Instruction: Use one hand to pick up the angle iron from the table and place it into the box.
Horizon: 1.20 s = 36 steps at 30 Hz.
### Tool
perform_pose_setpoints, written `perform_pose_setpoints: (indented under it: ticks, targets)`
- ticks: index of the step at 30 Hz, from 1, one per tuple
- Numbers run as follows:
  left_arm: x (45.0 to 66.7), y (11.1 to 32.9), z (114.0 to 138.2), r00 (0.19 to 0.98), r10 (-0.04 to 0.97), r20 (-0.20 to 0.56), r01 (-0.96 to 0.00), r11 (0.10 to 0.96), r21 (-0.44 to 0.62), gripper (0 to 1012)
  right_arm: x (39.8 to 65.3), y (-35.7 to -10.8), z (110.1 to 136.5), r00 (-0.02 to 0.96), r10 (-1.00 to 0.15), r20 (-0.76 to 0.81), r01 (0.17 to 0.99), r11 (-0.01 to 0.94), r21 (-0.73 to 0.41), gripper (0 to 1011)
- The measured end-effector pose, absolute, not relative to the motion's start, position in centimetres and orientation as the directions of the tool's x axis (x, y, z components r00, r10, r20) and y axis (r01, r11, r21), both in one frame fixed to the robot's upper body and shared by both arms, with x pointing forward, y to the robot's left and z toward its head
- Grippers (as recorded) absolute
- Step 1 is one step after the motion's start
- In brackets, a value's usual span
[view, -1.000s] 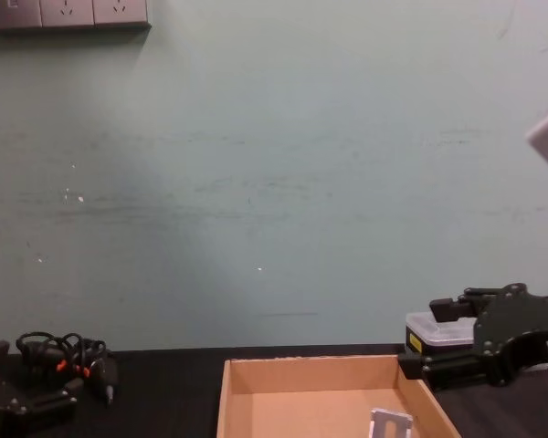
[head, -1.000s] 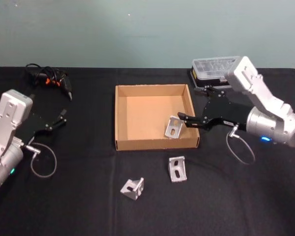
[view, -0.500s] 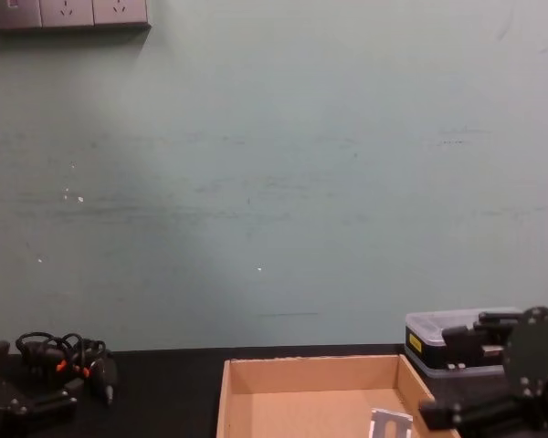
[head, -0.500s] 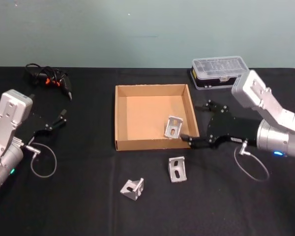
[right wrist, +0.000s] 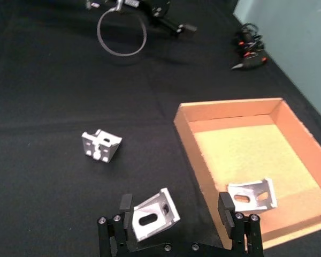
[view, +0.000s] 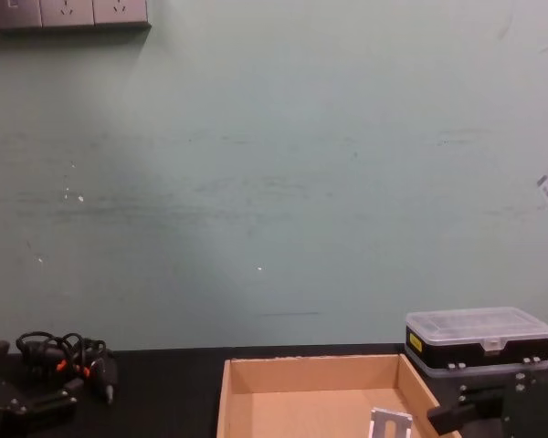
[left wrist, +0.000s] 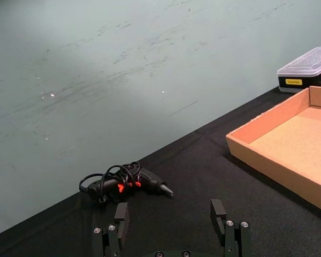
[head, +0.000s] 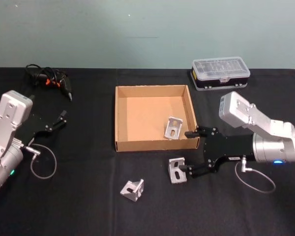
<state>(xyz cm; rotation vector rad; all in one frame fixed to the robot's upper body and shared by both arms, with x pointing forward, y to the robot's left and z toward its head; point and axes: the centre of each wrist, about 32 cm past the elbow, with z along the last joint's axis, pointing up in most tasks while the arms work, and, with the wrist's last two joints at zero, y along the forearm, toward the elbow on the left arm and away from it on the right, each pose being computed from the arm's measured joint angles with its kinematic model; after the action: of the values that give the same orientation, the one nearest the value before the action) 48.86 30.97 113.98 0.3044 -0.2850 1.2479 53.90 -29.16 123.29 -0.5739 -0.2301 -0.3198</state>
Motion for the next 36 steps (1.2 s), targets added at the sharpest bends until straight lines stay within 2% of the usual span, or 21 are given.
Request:
perform_pose_setpoints:
  ticks: [11,36]
  targets:
    - [48.9,31.0,114.0,0.292,0.880,0.374,-0.955,0.287,0.070,1000,55.9,-28.7,122.8,0.952,-0.156,0.264,0.280,0.796,-0.536,1003]
    - [48.9,31.0,114.0,0.292,0.880,0.374,-0.955,0.287,0.070,1000,58.4,-27.9,120.6,0.978,-0.085,0.192,0.182,0.800,-0.572,1003]
